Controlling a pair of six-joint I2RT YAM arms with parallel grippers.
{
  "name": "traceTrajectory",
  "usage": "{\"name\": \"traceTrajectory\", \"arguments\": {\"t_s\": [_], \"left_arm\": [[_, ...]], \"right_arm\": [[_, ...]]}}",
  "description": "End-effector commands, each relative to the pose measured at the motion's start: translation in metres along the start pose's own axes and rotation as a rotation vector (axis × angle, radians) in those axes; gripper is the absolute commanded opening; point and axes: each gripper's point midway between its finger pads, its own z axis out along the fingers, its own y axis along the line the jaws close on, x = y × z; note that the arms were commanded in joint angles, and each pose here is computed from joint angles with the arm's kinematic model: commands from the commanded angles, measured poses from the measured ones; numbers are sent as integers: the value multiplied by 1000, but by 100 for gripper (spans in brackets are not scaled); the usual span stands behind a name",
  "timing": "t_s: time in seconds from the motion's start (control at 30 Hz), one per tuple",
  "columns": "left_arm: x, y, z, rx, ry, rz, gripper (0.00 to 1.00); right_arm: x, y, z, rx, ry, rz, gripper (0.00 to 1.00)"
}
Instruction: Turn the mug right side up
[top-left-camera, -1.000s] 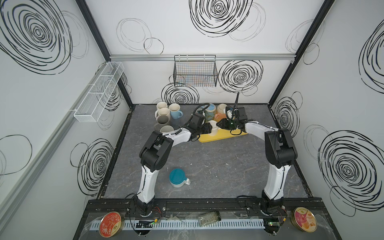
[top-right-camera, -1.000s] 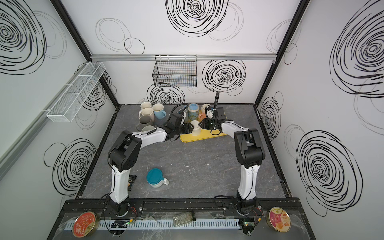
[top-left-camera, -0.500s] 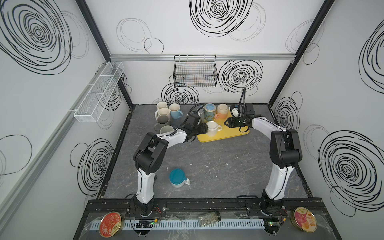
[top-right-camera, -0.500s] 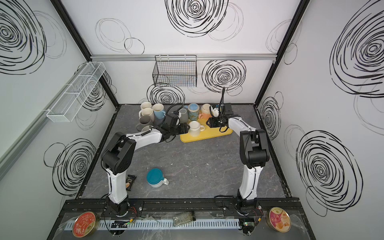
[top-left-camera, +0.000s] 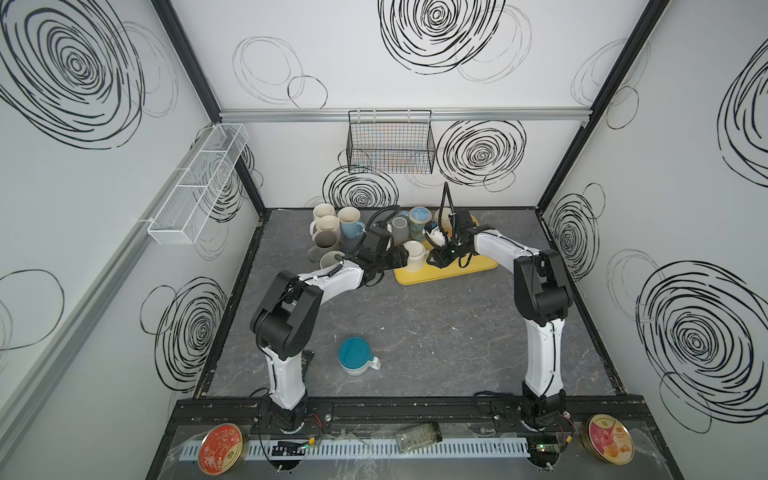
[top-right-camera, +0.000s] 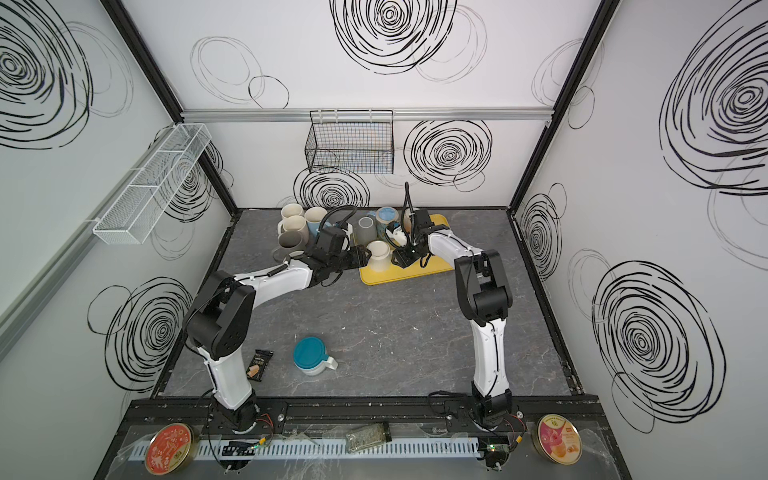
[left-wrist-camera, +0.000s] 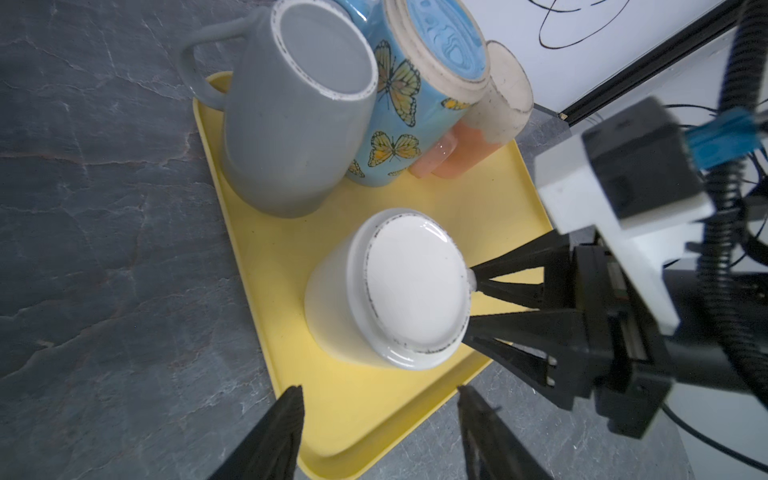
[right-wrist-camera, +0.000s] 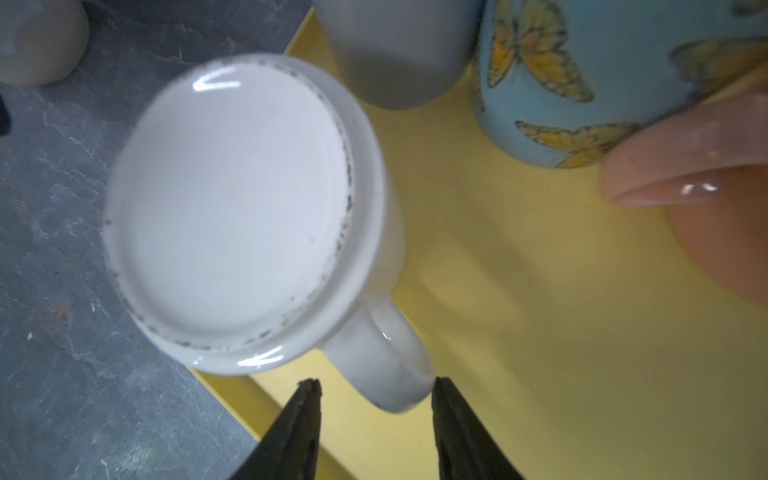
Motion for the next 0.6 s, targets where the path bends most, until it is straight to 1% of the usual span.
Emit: {"name": "traceTrajectory", "arguments": {"t_s": [0.0,0.1,0.27,0.4,0.57], "left_arm": [[-16,0,-15,0,-54,17,63],[-17,2,-19,-5,-59,18,63],[-19,8,-25,-16,-67,16,63],[-20,11,-31,-23,-77,21,63],[-22,12,-35,-34,-82,32,64]], "right_arm": [[5,2,7,46,74,-43,42],[0,5,7,48,72,-50,40],[-14,16,0,28,14,-77,40],[-22,14,-4,67,1,-101,47],[-30,23,-9,25,-28,-110,47]]}}
